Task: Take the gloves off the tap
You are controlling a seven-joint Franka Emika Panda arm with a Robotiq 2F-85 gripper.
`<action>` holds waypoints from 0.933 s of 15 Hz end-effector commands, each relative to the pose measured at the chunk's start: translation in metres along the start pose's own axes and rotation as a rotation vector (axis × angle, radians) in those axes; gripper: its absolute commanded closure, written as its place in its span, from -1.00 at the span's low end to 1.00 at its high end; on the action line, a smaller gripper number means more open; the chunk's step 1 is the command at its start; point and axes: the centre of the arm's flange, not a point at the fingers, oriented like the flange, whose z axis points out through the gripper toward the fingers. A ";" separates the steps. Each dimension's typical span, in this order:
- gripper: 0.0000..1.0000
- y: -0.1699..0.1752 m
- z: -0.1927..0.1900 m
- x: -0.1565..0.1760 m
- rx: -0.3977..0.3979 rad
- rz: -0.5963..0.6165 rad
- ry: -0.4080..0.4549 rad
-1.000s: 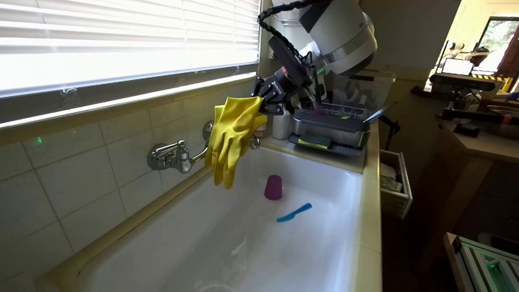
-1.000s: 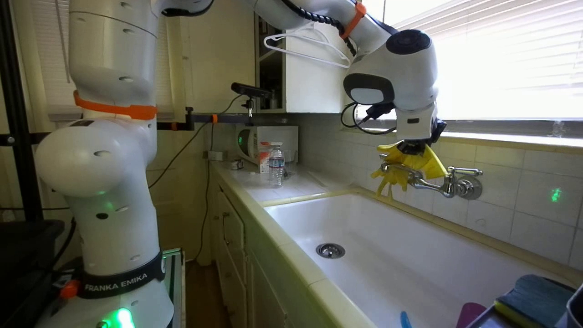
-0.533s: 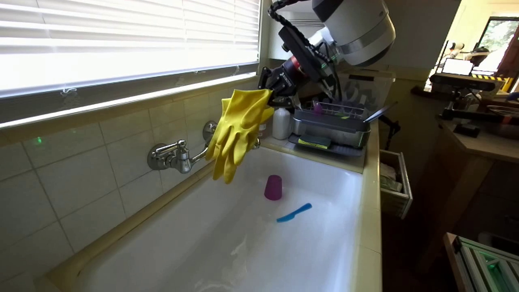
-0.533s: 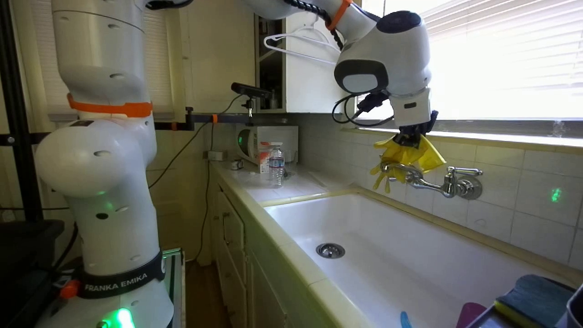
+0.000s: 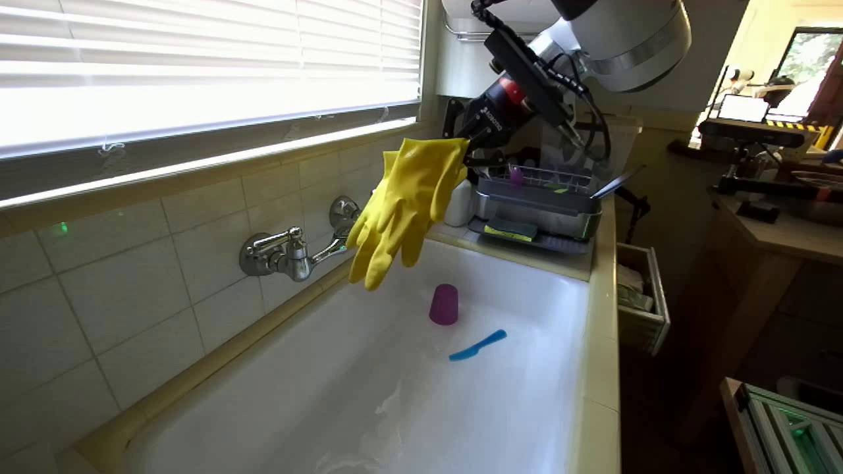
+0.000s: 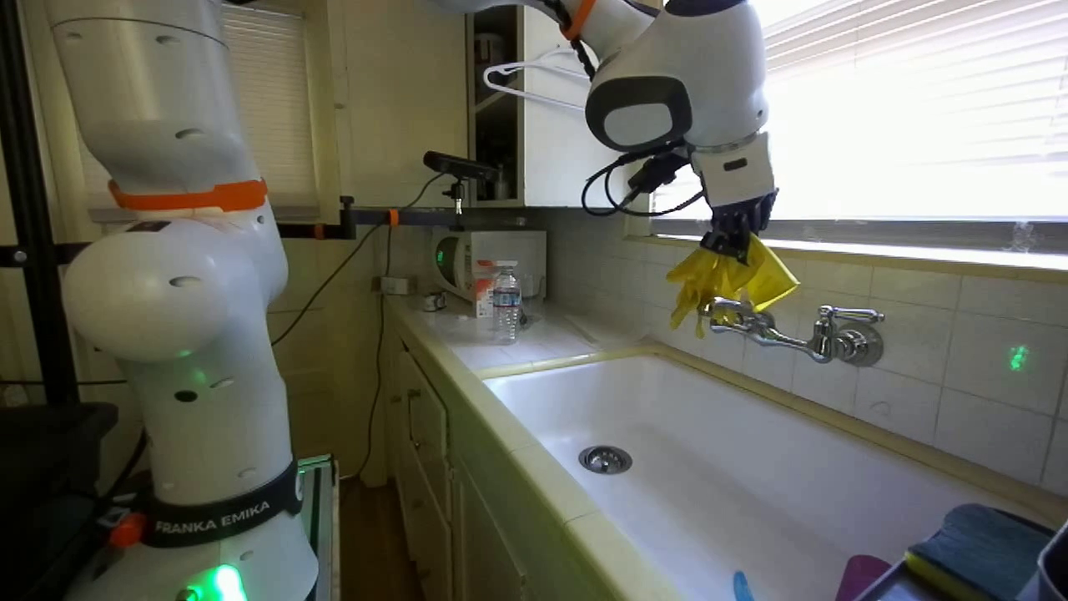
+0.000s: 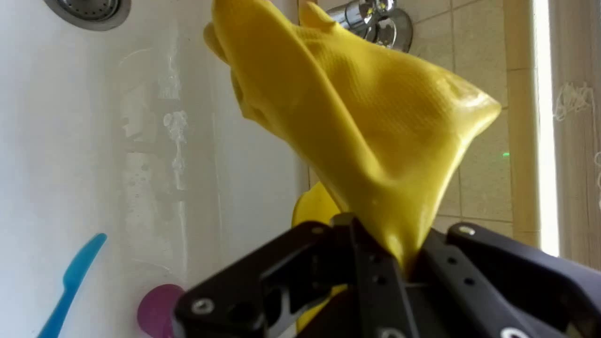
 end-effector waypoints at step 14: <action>0.99 0.071 -0.079 -0.031 -0.294 -0.290 -0.048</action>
